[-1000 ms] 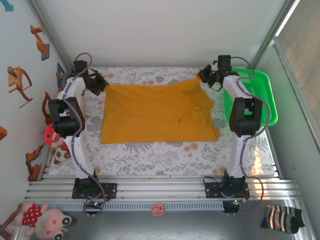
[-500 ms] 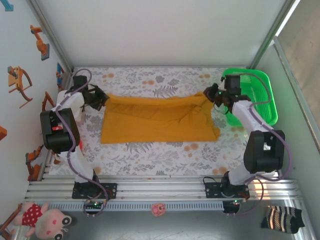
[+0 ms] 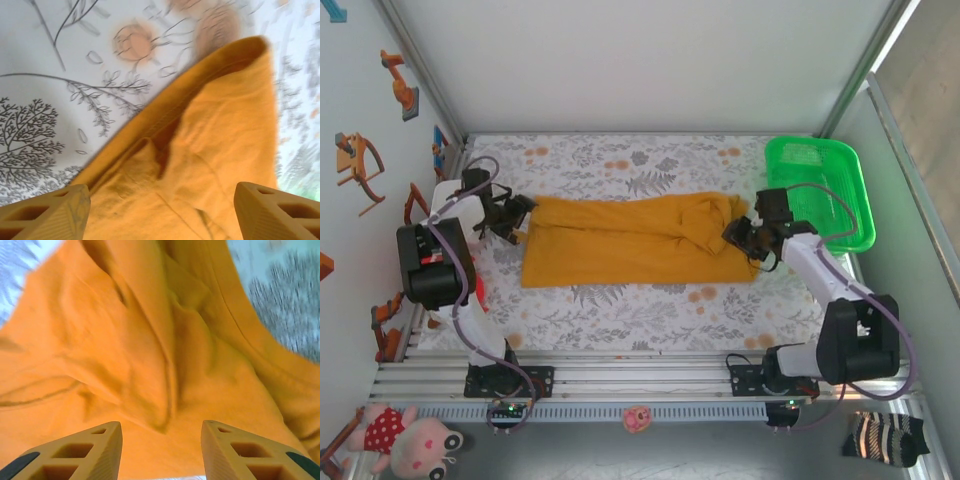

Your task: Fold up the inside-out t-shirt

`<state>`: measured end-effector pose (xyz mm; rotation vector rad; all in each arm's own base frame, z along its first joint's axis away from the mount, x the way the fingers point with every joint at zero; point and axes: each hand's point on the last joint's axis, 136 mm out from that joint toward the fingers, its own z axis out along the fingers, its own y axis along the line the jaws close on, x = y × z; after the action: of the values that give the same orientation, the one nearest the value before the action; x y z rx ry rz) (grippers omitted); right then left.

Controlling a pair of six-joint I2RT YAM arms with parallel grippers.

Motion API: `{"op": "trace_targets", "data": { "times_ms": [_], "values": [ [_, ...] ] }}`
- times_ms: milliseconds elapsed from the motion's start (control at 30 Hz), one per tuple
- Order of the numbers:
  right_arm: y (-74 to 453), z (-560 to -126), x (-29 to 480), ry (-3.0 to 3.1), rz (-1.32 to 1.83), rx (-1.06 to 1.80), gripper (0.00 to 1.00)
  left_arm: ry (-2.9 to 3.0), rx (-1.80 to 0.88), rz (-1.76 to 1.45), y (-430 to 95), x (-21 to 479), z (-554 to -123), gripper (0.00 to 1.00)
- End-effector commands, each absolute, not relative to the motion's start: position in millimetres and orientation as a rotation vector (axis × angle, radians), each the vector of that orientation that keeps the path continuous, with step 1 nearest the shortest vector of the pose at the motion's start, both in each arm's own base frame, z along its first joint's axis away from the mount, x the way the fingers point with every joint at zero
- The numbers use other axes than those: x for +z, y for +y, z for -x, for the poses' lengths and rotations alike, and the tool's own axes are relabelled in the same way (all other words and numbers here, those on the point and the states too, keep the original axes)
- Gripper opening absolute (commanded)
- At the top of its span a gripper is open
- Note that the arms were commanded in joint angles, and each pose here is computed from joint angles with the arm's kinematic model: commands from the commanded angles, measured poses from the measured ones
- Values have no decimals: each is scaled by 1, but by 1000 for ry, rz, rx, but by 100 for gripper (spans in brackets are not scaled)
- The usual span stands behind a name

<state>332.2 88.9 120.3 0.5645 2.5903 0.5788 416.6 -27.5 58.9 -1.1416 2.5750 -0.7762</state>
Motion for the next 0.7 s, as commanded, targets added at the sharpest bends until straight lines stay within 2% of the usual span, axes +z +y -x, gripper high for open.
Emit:
{"op": "trace_targets", "data": {
  "times_ms": [0,133,300,667],
  "values": [
    [89,-359,138,2613,-410,503,44,2496,-799,1023,-32,108,-435,76],
    [105,-399,130,2666,-325,550,45,2502,-887,946,-58,121,-456,77],
    [118,-436,113,2699,-300,569,44,2544,-911,893,-82,111,-475,78],
    [132,-464,83,2743,-301,563,39,2676,-833,922,-83,51,-460,78]
  ]
}}
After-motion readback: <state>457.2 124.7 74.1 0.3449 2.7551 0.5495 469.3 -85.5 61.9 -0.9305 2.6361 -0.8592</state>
